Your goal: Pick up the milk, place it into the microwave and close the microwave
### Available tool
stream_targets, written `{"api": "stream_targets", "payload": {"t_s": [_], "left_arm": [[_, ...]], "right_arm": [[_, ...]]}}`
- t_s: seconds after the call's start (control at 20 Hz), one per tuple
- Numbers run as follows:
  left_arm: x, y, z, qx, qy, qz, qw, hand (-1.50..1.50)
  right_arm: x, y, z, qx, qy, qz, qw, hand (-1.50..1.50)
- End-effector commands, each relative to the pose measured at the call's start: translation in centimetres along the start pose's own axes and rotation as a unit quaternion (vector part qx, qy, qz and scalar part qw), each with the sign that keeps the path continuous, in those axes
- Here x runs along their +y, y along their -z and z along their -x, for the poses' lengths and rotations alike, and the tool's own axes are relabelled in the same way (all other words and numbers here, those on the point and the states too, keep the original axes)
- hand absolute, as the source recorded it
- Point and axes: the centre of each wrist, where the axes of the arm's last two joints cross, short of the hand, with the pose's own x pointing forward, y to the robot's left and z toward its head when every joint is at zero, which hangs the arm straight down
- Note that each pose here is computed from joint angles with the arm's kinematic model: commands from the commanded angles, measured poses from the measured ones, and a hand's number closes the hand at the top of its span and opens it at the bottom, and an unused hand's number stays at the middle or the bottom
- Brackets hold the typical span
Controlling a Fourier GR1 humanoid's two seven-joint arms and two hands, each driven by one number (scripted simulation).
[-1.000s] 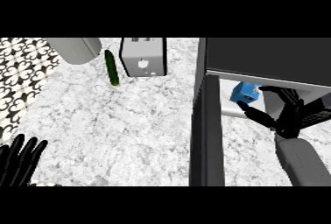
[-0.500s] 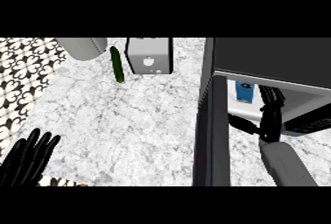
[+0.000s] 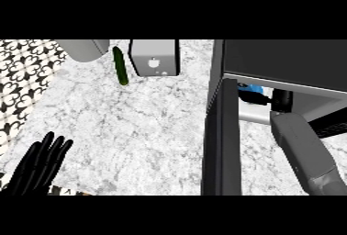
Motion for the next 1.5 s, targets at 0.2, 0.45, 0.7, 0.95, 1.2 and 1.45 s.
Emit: {"api": "stream_targets", "payload": {"t_s": [0.2, 0.45, 0.7, 0.95, 1.2, 1.45], "left_arm": [[-1.7, 0.2, 0.5, 0.004, -0.005, -0.004, 1.0000, -1.50], [-3.0, 0.6, 0.0, -0.004, -0.005, -0.004, 1.0000, -1.50], [-3.3, 1.7, 0.0, -0.005, -0.001, -0.018, 0.9998, -1.50], [-4.4, 0.8, 0.5, 0.007, -0.006, -0.007, 0.9999, -1.50], [-4.4, 2.6, 1.6, 0.017, -0.011, 0.021, 0.9996, -1.50], [-4.9, 2.4, 3.7, 0.041, -0.024, 0.046, 0.9978, -1.50]], "right_arm": [[-0.3, 4.4, -0.8, 0.062, -0.004, -0.024, 0.998, -1.50], [-0.2, 5.0, -1.0, 0.061, 0.032, -0.061, 0.996, -1.50], [0.8, 3.0, 0.4, 0.062, 0.057, -0.063, 0.994, -1.50], [-0.4, 1.0, 2.6, 0.060, 0.089, -0.076, 0.991, -1.50], [1.9, -0.7, 2.5, 0.059, 0.132, -0.105, 0.984, -1.50], [1.5, -3.6, 4.4, 0.061, 0.178, -0.108, 0.976, -1.50]]}}
